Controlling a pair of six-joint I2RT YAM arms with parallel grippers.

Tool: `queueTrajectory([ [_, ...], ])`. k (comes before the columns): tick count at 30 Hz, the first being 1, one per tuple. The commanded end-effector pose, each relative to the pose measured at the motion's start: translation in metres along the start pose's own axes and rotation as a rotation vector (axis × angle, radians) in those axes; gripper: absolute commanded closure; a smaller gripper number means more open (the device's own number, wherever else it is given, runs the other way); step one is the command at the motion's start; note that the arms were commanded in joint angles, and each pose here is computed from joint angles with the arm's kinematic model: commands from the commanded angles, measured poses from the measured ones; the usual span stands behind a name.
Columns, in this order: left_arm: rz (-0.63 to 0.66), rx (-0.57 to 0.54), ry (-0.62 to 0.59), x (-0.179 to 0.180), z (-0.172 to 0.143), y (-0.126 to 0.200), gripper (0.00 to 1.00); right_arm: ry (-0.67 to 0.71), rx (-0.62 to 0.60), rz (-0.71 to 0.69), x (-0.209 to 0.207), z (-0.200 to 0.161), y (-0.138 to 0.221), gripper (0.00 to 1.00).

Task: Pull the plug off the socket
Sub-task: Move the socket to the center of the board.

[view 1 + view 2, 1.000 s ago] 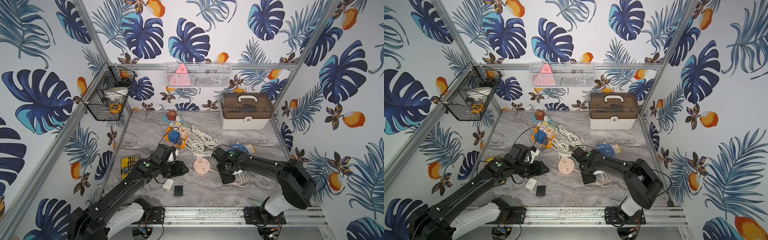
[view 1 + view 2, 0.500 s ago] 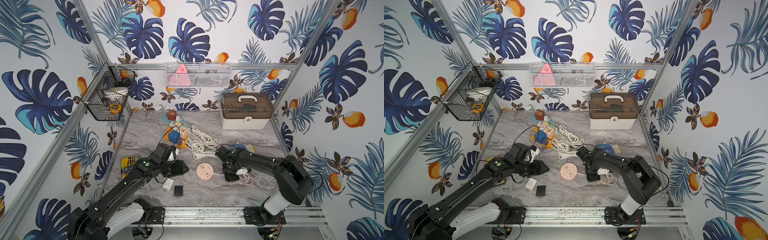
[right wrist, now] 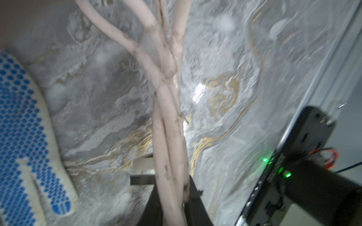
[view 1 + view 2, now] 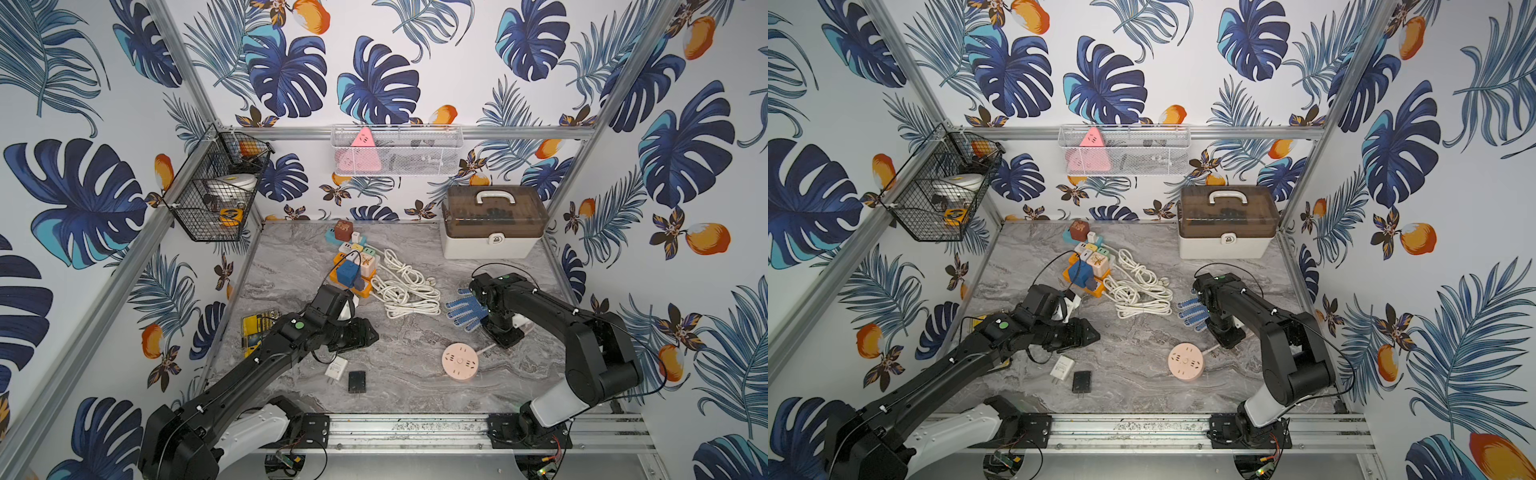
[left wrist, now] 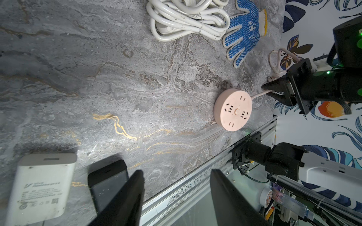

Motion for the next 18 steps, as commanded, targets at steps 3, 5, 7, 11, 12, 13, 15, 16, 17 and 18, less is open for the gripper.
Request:
queueTrajectory([
  [3,0.01,-0.026,0.006,-0.002,0.008,-0.001,0.39,0.165,-0.12,-0.137,-0.025,0.038,0.001,0.98],
  [5,0.009,-0.029,0.004,-0.003,0.01,-0.001,0.39,0.156,-0.116,-0.144,-0.027,0.048,-0.004,0.98],
  [7,0.011,-0.03,0.005,-0.004,0.011,-0.001,0.39,0.144,-0.106,-0.14,-0.027,0.057,-0.011,0.98],
  [11,0.012,-0.033,0.008,-0.004,0.014,-0.001,0.39,0.099,-0.056,-0.12,-0.022,0.072,-0.028,0.98],
  [12,0.012,-0.033,0.008,-0.005,0.014,-0.001,0.39,0.084,-0.042,-0.12,-0.022,0.075,-0.032,0.98],
  [13,0.012,-0.033,0.01,-0.004,0.014,-0.002,0.39,0.074,-0.033,-0.12,-0.021,0.078,-0.035,0.98],
  [15,0.012,-0.031,0.014,-0.004,0.014,-0.002,0.39,0.063,-0.021,-0.116,-0.017,0.085,-0.041,0.98],
  [16,0.012,-0.03,0.014,-0.005,0.014,-0.003,0.39,0.065,-0.018,-0.117,-0.015,0.086,-0.043,0.98],
  [17,0.014,-0.031,0.014,-0.005,0.015,-0.003,0.39,0.066,-0.013,-0.118,-0.012,0.088,-0.046,0.98],
  [18,0.018,-0.029,0.015,-0.004,0.015,-0.003,0.39,0.072,-0.005,-0.121,-0.01,0.089,-0.048,0.98],
])
Point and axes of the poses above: each gripper's point midway between its finger pads, its own y axis back along the fingers, its own x axis along the line the jaws close on, z = x × y, the point moved 7 cm from there along y, back along the fingers, and after that the axes turned 9 degrees about -y, right-handed, at the moved point
